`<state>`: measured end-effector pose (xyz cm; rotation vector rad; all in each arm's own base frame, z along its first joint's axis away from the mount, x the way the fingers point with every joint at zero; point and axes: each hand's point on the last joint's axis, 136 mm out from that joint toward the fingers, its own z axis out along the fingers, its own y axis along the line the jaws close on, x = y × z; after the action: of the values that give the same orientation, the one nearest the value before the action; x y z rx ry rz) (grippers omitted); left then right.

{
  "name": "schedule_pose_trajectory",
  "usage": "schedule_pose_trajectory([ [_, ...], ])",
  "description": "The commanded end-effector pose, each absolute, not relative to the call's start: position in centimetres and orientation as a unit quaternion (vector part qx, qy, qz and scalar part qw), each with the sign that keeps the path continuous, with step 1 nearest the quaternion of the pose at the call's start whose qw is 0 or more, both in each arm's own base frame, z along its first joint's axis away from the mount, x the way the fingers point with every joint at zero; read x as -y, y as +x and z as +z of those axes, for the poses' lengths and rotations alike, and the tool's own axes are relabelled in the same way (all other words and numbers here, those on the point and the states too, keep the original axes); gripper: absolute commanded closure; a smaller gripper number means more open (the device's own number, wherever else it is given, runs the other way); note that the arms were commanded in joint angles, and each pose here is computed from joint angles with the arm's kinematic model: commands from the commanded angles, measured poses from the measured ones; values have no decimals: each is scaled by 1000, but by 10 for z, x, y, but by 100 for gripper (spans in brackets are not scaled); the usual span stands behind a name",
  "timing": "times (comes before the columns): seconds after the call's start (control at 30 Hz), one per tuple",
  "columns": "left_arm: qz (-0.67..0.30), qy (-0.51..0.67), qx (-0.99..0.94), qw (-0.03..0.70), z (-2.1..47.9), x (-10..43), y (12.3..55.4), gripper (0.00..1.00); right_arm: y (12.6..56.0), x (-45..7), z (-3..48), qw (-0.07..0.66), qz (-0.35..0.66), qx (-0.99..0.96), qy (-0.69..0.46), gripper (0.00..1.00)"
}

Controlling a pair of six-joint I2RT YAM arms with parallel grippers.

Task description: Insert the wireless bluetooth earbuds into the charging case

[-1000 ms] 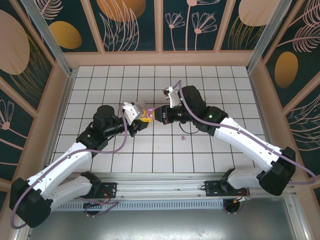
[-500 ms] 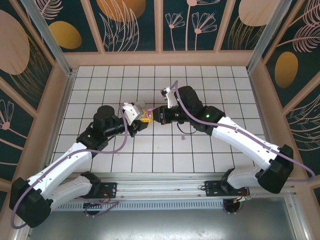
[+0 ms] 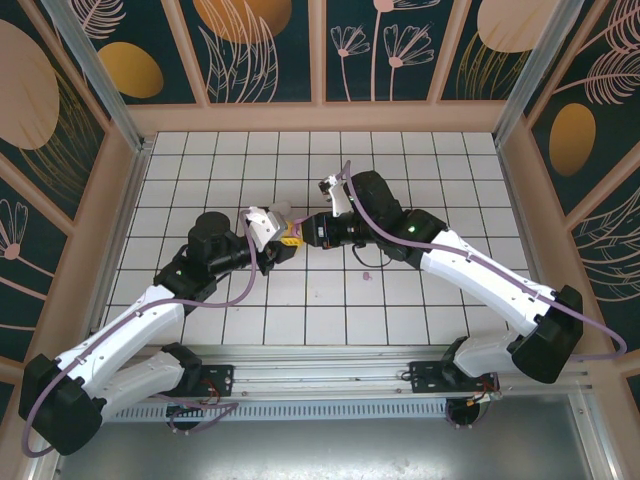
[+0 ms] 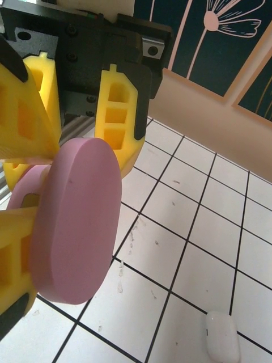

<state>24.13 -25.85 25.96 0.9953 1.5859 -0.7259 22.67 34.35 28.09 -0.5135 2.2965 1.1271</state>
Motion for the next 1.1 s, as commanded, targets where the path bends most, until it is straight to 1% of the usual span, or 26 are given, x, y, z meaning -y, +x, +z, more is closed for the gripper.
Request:
schedule_pose_trajectory([
  [0.0, -303, 425, -646, 557, 268, 260, 242, 100, 223, -347, 284, 256, 416, -849, -202, 71],
  [0.27, -302, 425, -645, 558, 267, 259, 240, 100, 225, -345, 294, 263, 419, -846, -197, 64],
  [0.37, -306, 425, -642, 560, 265, 259, 238, 100, 229, -340, 299, 275, 417, -846, -187, 63],
  [0.5, -321, 430, -633, 559, 266, 262, 234, 100, 239, -327, 298, 288, 407, -851, -163, 59],
  [0.7, -347, 435, -620, 553, 266, 266, 226, 100, 251, -316, 293, 289, 407, -856, -135, 59],
  [0.9, -366, 431, -612, 553, 260, 269, 222, 100, 250, -315, 290, 280, 413, -856, -136, 59],
  [1.07, -401, 425, -604, 542, 255, 276, 220, 100, 252, -306, 286, 280, 415, -857, -127, 59],
])
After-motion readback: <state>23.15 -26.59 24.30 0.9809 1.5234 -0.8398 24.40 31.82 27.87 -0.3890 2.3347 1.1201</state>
